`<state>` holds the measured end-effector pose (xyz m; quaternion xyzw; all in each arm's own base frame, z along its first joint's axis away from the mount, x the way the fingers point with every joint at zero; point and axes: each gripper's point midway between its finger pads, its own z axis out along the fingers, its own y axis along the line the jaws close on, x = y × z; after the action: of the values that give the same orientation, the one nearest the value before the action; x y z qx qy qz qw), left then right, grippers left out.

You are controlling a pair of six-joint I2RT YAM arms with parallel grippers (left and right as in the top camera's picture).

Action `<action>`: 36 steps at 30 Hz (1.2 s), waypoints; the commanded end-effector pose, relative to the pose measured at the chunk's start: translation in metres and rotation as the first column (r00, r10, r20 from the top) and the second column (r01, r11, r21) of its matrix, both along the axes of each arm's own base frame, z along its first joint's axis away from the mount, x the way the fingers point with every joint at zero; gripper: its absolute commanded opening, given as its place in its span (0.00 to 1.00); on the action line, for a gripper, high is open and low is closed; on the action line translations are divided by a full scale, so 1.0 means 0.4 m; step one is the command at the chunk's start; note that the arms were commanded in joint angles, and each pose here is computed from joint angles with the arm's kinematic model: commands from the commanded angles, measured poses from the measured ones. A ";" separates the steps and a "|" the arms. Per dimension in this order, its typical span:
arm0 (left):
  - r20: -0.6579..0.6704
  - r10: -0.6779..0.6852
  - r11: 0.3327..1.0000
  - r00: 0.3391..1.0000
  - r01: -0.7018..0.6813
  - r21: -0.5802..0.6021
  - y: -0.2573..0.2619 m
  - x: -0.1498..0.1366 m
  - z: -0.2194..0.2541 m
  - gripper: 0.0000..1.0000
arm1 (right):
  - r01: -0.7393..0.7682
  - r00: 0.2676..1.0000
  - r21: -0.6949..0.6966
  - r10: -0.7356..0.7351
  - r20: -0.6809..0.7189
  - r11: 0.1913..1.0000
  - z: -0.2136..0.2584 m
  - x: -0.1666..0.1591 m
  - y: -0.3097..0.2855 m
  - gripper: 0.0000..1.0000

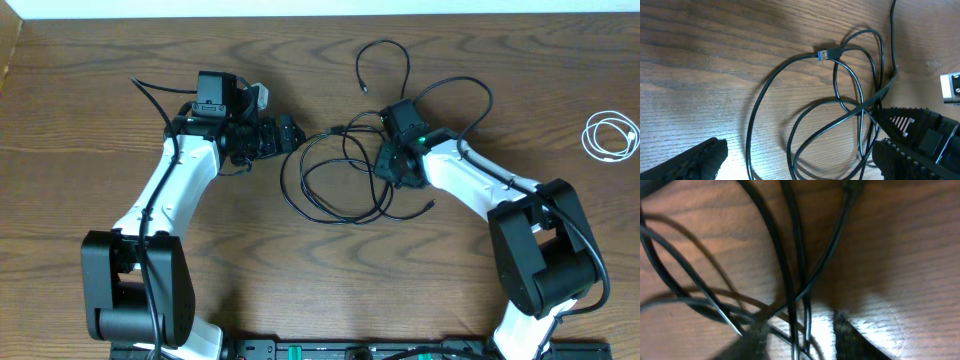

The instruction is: Untangle cables

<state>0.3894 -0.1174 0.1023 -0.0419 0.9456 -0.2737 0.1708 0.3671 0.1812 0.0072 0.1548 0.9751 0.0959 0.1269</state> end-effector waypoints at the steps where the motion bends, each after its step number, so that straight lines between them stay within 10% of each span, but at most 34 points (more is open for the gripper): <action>1: 0.018 -0.004 1.000 1.000 0.003 0.020 0.009 0.000 0.007 0.98 | 0.002 1.000 -0.017 -0.002 0.009 1.000 0.000 -0.002 -0.006 0.19; 10: 0.019 -0.004 1.000 1.000 0.003 0.020 0.009 0.000 0.007 0.98 | 0.003 1.000 -0.014 -0.003 0.012 1.000 0.003 0.001 -0.006 0.01; 36: 0.019 -0.004 1.000 1.000 0.003 0.020 0.009 0.000 0.007 0.98 | -0.245 0.899 0.094 0.190 0.395 0.965 0.459 -0.044 0.010 0.01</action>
<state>0.3894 -0.1173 0.1023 -0.0419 0.9456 -0.2735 0.1709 0.3539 0.1890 0.1685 0.0483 0.9424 0.1974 0.2656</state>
